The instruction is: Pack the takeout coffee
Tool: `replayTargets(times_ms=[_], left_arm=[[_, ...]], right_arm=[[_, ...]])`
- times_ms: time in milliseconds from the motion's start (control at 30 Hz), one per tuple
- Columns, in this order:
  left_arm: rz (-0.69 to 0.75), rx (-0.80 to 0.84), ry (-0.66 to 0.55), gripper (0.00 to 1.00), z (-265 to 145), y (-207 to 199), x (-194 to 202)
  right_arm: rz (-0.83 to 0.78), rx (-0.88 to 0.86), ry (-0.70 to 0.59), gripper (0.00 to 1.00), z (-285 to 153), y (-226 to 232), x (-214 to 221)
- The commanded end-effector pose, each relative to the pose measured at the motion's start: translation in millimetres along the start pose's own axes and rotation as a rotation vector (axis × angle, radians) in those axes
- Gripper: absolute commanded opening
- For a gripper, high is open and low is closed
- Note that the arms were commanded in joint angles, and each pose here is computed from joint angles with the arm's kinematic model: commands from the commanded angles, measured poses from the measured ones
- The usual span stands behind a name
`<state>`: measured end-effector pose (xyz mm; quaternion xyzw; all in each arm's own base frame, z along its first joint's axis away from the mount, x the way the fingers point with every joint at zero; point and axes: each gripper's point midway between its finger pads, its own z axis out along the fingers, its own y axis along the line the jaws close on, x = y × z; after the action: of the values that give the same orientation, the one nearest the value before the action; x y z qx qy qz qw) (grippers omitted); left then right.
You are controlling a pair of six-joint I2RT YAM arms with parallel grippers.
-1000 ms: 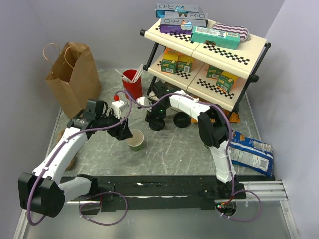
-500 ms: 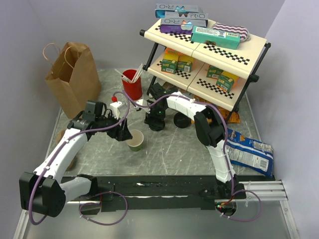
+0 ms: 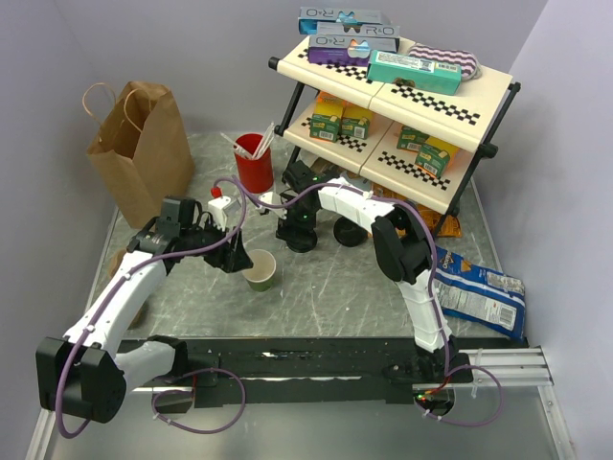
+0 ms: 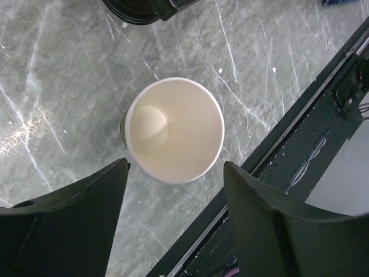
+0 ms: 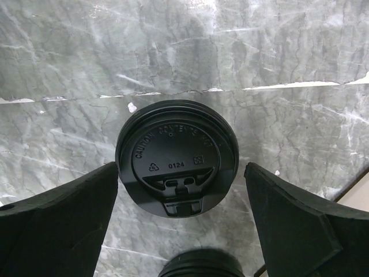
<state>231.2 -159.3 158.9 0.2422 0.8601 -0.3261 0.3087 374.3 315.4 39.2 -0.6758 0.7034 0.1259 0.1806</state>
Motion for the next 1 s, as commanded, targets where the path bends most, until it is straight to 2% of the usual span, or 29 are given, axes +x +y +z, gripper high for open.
replayTargets(times_ms=[0,300,600,767,967], left_arm=[[0.071,0.036,-0.115,0.73,-7,-10,-29],[0.062,0.034,-0.112,0.73,-6,-7,-29],[0.068,0.032,-0.117,0.73,-5,-6,-29],[0.077,0.029,-0.128,0.72,-5,-4,-32],[0.169,0.065,-0.262,0.72,-26,-19,-65]], right_arm=[[0.0,-0.005,0.093,0.95,16,3,19],[0.007,0.017,0.117,0.93,19,0,24],[0.012,0.023,0.104,0.8,6,0,19],[0.012,0.043,0.071,0.73,-25,2,5],[0.019,0.057,0.023,0.68,-58,8,-9]])
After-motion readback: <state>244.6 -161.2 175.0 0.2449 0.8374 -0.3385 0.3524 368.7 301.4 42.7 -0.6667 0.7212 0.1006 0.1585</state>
